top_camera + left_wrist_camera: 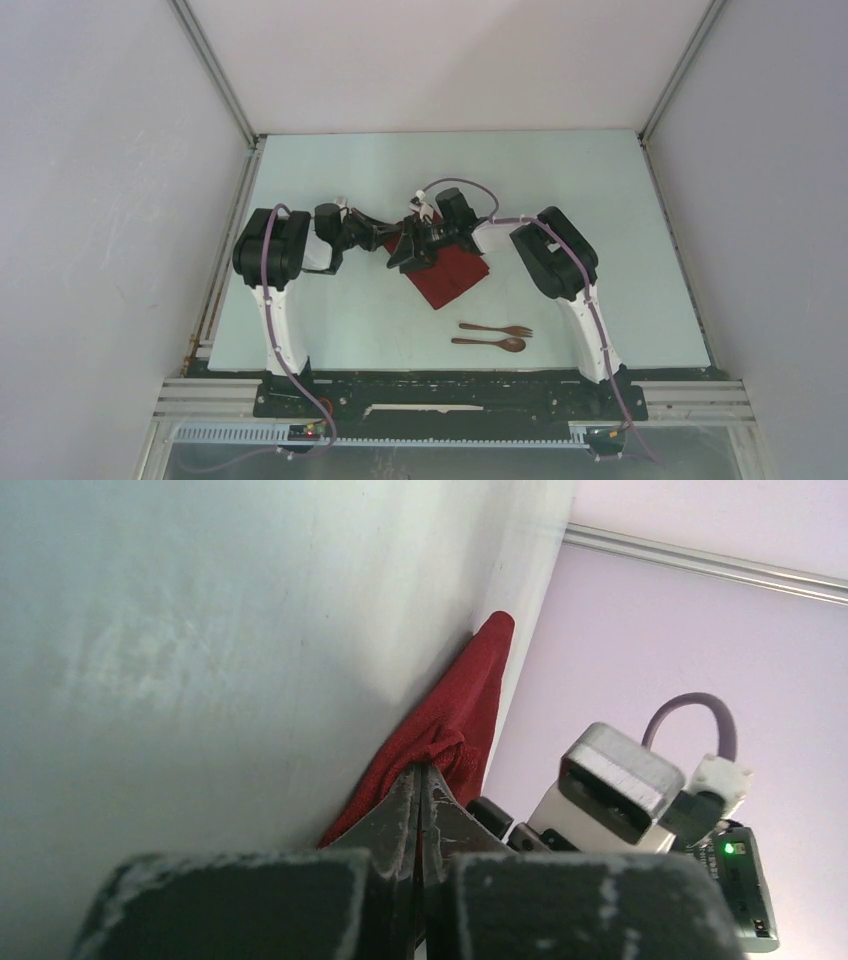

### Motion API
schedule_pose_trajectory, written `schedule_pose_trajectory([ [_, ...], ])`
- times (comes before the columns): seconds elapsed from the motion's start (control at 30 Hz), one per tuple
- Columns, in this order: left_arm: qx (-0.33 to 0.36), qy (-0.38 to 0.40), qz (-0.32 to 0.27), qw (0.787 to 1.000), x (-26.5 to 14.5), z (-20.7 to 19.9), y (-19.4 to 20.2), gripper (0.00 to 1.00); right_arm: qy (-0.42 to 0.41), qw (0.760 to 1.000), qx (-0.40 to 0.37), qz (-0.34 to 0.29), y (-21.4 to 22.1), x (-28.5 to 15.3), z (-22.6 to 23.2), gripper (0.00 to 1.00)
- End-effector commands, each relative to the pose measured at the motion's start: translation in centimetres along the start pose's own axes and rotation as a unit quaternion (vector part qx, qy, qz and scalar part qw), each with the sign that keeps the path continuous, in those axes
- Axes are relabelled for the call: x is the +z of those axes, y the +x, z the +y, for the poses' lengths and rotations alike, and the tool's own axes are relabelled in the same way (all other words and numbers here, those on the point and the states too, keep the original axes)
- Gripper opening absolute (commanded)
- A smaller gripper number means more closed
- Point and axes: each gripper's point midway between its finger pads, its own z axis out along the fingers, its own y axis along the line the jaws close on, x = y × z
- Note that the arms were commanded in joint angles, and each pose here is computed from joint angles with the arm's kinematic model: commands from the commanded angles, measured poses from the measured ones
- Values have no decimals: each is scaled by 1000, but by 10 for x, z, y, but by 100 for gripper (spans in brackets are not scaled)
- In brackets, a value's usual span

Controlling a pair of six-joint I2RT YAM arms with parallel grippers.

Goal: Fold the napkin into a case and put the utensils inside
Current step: Smooth out the 2/3-rectangle-folded napkin at the center of the board.

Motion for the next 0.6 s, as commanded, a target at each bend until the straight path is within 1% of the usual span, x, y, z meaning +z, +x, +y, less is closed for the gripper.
schedule_pose_trajectory([
  [0.0,11,-33,-20,999,-2,13,-9,0,-3,1000,-2,16,15,-16,16,73],
  [0.17,15,-38,-21,999,-1,14,-10,0,2,999,10,34,38,-26,13,72],
  [0.57,18,-44,-22,999,-1,15,-11,0,13,998,14,52,82,-55,11,72],
])
